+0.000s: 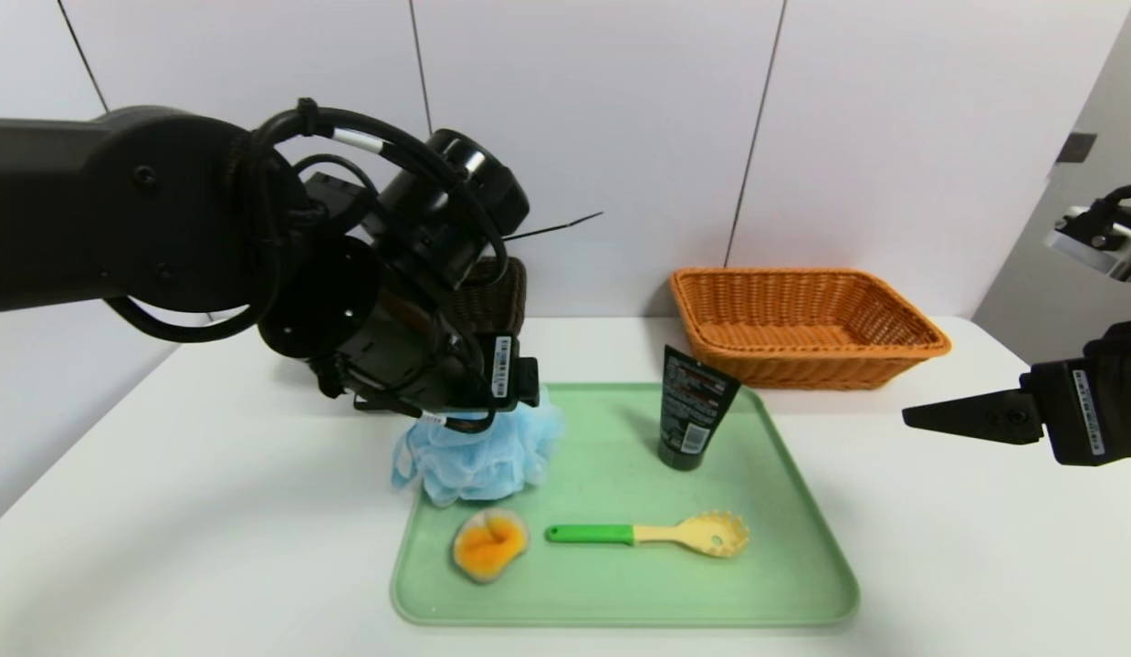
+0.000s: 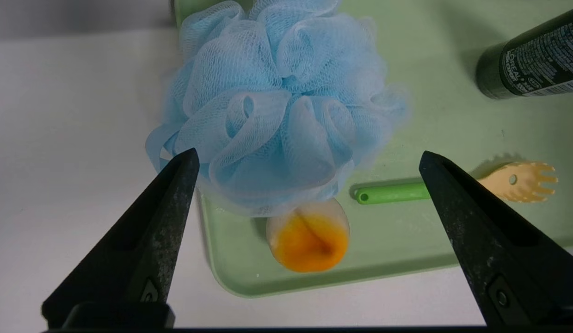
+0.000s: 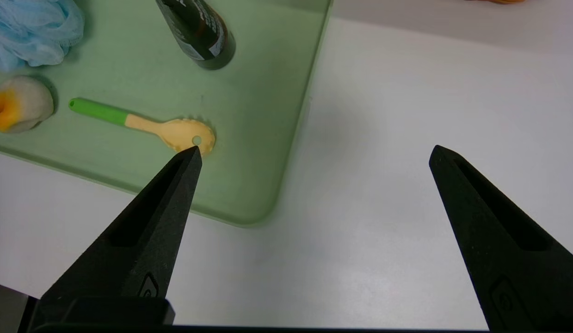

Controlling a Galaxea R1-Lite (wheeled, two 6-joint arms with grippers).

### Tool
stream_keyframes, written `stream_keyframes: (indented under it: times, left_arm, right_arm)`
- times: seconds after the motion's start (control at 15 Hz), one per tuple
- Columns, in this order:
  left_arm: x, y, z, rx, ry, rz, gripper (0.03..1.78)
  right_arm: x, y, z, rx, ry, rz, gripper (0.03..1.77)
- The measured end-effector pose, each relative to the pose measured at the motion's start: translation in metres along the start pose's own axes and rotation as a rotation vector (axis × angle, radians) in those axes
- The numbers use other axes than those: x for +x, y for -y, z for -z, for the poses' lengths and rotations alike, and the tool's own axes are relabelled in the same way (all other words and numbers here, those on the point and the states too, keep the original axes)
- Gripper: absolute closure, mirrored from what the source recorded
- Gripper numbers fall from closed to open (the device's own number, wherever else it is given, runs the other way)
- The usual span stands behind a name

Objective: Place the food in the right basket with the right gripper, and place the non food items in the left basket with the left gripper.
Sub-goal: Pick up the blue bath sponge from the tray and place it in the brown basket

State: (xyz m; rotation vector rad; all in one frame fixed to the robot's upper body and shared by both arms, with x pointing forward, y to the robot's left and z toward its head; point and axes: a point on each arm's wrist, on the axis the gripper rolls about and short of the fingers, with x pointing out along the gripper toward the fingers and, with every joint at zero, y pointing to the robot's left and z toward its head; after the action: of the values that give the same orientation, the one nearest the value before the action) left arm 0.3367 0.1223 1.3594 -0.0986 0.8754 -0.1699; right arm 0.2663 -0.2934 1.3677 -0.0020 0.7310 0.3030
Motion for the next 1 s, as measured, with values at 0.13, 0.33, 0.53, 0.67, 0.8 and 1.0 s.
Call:
stream_keyframes:
  times: [0.13, 0.33, 0.53, 0.67, 0.8, 1.0]
  left_arm:
    - [0.012, 0.005, -0.002, 0.006, 0.012, -0.043, 0.12]
    - [0.032, 0.009, -0.001, 0.009, -0.009, -0.075, 0.12]
    - [0.053, 0.007, -0.001, 0.005, -0.040, -0.112, 0.12]
    - [0.068, 0.006, -0.001, 0.001, -0.059, -0.135, 0.12]
    - [0.080, 0.006, 0.001, 0.003, -0.079, -0.153, 0.12]
    - [0.090, 0.006, 0.004, 0.008, -0.099, -0.165, 0.12]
  right_arm:
    - [0.000, 0.000, 0.001, 0.000, -0.004, 0.000, 0.10]
    - [0.001, 0.002, 0.004, 0.005, -0.013, 0.006, 0.10]
    - [0.003, 0.003, 0.008, 0.010, -0.028, 0.011, 0.10]
    - [0.004, 0.003, 0.010, 0.012, -0.035, 0.011, 0.10]
    - [0.004, 0.003, 0.012, 0.012, -0.038, 0.012, 0.10]
    - [0.004, 0.003, 0.013, 0.011, -0.041, 0.012, 0.10]
